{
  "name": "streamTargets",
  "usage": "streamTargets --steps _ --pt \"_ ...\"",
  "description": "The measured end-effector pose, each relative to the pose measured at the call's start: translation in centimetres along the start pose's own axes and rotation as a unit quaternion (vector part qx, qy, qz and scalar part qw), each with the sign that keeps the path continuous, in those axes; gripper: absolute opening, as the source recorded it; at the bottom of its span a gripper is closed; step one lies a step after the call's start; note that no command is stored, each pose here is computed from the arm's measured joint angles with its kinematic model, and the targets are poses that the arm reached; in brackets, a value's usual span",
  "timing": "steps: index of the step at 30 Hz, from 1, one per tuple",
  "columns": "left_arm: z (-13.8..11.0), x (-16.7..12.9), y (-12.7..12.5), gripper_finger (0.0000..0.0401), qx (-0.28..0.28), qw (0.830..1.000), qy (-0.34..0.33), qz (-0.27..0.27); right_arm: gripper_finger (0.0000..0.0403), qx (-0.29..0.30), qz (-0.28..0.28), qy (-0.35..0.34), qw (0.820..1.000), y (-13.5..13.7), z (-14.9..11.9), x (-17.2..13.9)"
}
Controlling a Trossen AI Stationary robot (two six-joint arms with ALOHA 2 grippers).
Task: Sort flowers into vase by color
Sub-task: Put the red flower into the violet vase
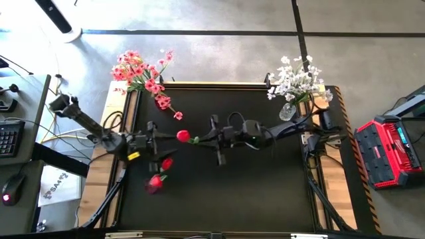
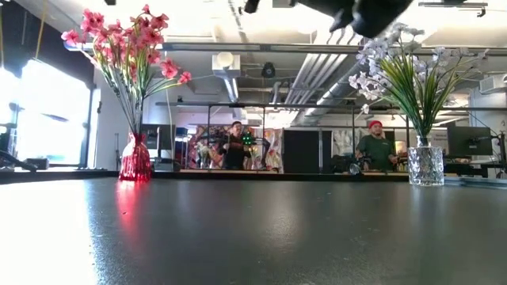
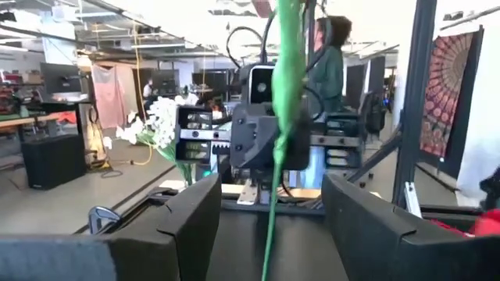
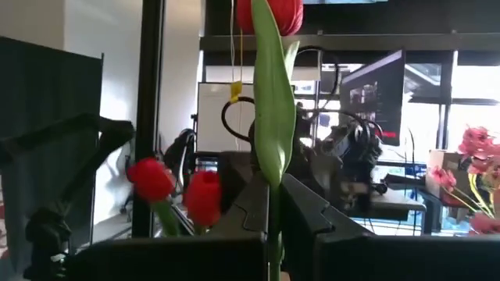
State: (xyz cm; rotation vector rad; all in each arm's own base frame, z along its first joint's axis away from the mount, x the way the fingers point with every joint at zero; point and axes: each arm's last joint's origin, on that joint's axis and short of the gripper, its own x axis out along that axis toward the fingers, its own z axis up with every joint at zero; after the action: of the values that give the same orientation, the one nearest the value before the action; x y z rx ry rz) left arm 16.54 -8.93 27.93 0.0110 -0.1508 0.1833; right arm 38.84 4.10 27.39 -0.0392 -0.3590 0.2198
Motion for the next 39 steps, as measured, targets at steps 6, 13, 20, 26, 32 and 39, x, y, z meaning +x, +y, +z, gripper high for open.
streamTargets --steps 6,13,20,26,32,39 --pt "-1.5 2.5 0.8 0.0211 0.014 1.0 0.016 0.0 0.0001 -0.019 -0.007 0.012 1.0 0.5 -0.6 1.9" --pt "-1.2 3.7 0.7 0.0211 0.068 0.997 0.015 -0.014 0.0001 -0.035 -0.051 -0.007 0.998 0.6 -0.2 2.0" --pt "-1.2 3.3 1.1 0.0211 0.06 0.997 0.041 0.003 0.0 -0.046 -0.06 0.005 0.997 0.7 -0.4 2.0" --pt "-1.9 3.1 1.3 0.0211 0.051 0.996 0.077 0.019 0.0 -0.057 -0.089 0.019 0.994 1.5 -0.5 2.1" --pt "-4.1 2.5 1.0 0.0211 0.012 0.982 0.182 -0.054 0.0 -0.058 -0.167 0.116 0.977 2.7 -1.4 1.8" --pt "-7.5 2.3 0.4 0.0211 -0.061 0.939 0.325 -0.1 0.0 -0.068 -0.228 0.189 0.953 5.4 -0.1 0.9"
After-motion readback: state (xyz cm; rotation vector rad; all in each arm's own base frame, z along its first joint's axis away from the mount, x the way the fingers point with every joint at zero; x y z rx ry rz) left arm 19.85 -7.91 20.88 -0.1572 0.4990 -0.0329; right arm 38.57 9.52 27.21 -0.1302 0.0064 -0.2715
